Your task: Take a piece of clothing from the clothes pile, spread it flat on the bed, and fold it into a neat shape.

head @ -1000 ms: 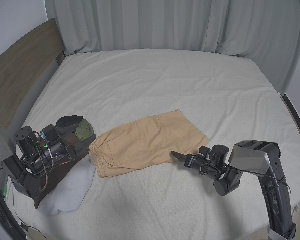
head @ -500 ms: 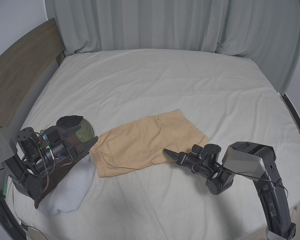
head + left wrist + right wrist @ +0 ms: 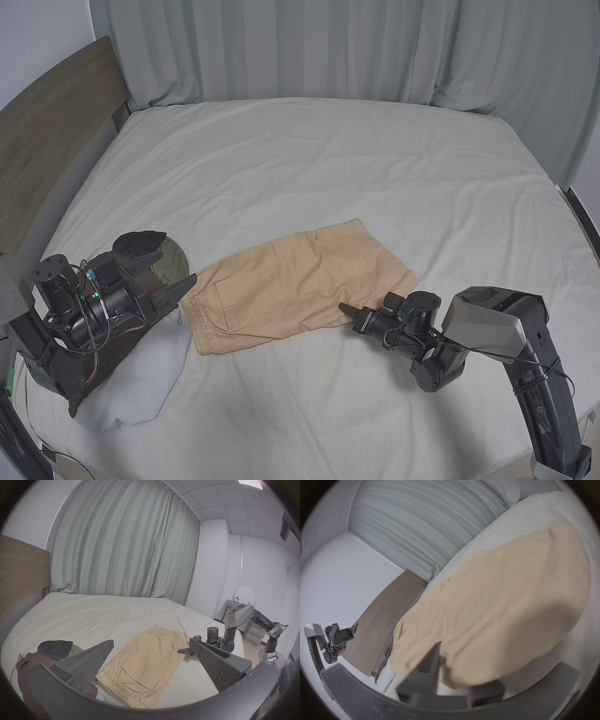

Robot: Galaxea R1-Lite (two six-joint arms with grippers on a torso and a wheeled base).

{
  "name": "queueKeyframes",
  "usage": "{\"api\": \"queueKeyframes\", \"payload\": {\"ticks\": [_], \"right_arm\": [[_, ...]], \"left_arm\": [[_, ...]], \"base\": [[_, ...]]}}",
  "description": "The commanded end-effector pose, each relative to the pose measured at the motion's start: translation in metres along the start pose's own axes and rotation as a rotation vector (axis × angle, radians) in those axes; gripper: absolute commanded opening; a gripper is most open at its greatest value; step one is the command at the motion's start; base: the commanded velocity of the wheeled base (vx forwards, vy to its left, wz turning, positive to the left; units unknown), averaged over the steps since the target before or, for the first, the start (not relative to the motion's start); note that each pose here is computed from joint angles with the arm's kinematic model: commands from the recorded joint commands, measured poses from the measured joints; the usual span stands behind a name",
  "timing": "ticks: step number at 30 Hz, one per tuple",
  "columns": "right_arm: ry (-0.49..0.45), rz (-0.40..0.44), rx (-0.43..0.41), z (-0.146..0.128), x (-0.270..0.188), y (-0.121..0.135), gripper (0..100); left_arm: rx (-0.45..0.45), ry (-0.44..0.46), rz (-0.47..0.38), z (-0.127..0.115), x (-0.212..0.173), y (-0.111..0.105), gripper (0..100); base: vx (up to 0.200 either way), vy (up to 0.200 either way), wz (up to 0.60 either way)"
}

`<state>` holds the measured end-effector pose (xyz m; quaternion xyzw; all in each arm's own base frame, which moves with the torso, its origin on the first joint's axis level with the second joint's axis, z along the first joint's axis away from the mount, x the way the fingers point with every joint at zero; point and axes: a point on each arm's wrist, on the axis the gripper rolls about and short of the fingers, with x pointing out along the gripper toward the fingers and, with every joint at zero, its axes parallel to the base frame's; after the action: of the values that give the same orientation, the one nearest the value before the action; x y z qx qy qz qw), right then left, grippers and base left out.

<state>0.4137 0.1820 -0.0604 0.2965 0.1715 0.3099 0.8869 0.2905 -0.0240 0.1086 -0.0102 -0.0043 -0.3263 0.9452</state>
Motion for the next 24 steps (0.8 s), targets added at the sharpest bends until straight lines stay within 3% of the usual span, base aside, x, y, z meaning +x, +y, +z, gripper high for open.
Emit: {"api": "queueKeyframes", "payload": {"ticks": [1, 24], "right_arm": [[0.002, 0.0, 0.0, -0.002, 0.0, -0.001, 0], [0.007, -0.056, 0.012, -0.003, -0.041, 0.011, 0]], "left_arm": [[0.001, -0.001, 0.0, 0.0, 0.0, 0.0, 100], [-0.004, 0.002, 0.001, -0.001, 0.001, 0.0, 100]], "base": [[0.0, 0.0, 0.0], [0.0, 0.0, 0.0]]}}
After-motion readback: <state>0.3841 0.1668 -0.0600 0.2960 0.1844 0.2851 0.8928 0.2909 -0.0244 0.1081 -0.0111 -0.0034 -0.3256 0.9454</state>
